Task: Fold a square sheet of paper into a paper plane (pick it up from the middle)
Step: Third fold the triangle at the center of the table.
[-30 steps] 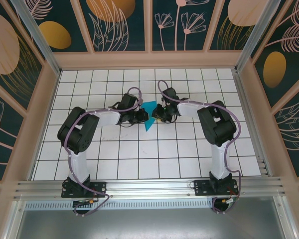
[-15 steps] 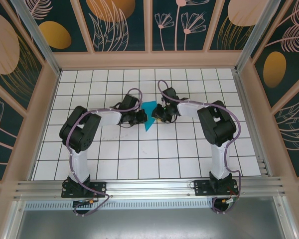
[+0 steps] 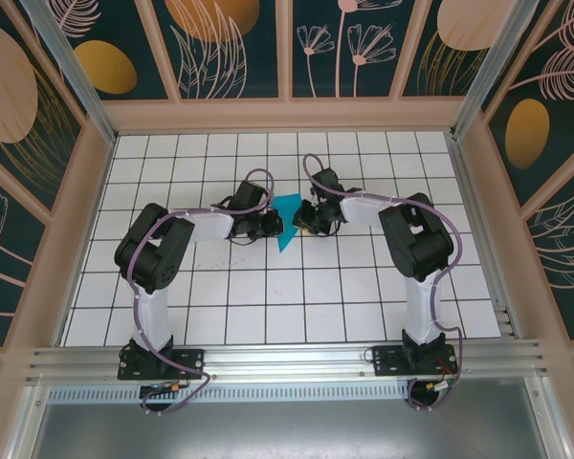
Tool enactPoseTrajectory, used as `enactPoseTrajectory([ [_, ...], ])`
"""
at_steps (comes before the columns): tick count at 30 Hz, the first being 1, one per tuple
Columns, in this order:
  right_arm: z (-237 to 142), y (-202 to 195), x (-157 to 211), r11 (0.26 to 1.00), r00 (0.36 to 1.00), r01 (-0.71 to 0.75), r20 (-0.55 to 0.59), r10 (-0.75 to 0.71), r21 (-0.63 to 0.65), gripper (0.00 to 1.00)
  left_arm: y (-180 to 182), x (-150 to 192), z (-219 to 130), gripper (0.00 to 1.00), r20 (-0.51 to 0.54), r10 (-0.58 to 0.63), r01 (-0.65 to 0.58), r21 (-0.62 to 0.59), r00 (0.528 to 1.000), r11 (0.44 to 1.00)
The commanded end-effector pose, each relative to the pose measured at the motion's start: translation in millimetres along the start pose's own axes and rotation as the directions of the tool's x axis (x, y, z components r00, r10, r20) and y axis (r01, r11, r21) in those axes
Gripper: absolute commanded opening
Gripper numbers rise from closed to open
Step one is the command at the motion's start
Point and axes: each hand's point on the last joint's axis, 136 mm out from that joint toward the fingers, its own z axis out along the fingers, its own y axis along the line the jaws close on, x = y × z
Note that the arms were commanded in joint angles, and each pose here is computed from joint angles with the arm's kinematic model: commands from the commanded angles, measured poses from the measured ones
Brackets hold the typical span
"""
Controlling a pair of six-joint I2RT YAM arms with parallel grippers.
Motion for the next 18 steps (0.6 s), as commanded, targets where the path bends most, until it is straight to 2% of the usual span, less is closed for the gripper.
enactPoseTrajectory([
  [1,31,-72,26,0.974,0.998,-0.038,-0.048,0.051,0.224,0.19,-1,-5,2,0.12,0.007,0.03,-0.03,-0.011,1.0,0.999],
  [6,32,-72,27,0.974,0.997,-0.039,-0.053,0.052,0.223,0.16,2,-3,4,0.11,0.001,0.03,-0.03,-0.022,1.0,0.999],
  [18,32,-70,27,0.976,0.997,-0.032,-0.057,0.045,0.215,0.23,15,-2,6,0.08,0.001,0.015,-0.015,-0.09,1.0,0.996],
])
